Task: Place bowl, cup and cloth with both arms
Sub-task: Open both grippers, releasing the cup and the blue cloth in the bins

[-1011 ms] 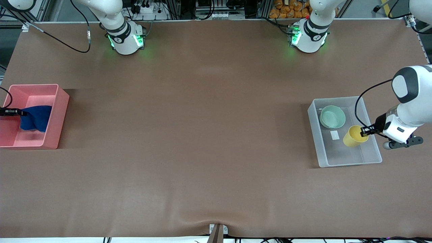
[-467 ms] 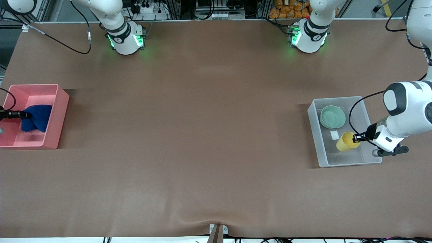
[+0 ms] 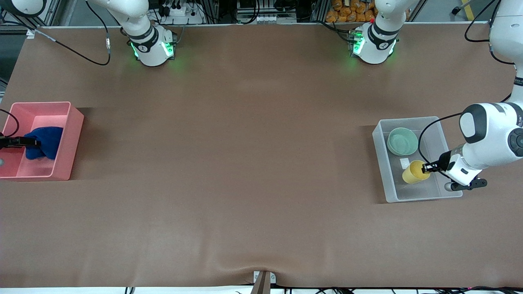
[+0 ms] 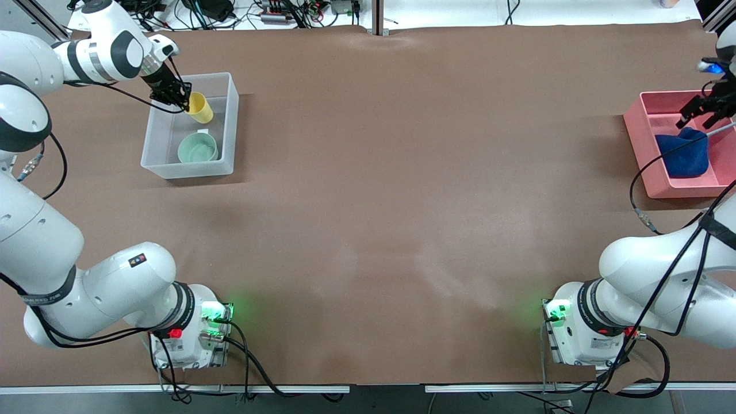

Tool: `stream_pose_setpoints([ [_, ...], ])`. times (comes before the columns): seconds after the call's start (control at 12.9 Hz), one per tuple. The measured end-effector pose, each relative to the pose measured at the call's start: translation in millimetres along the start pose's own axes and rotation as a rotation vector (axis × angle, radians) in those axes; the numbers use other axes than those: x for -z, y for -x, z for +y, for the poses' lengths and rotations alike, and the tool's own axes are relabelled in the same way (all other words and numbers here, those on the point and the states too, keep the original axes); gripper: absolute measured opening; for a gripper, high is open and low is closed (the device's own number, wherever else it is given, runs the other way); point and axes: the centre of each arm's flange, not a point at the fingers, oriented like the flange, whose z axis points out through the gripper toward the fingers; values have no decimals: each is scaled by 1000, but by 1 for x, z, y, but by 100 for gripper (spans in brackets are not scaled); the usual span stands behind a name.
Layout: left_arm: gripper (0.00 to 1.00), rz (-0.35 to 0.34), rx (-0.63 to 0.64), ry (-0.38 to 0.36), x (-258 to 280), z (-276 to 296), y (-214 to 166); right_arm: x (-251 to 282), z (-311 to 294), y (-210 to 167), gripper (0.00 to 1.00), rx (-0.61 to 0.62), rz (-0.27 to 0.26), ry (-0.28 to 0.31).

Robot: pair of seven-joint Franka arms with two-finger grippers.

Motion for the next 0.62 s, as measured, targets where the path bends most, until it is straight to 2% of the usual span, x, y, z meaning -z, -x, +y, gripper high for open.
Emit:
stream_pose_setpoints([
  [0.08,18,-2,1,2,-2,0,-1,16,-10,-3,100,14,6,10],
  [0.39,62,24,3,1,10,-2,-7,83,-57,-10,100,37,40,57],
  [0.62,93,73,-15,-24,55,9,-11,120,-103,-17,100,2,43,74],
])
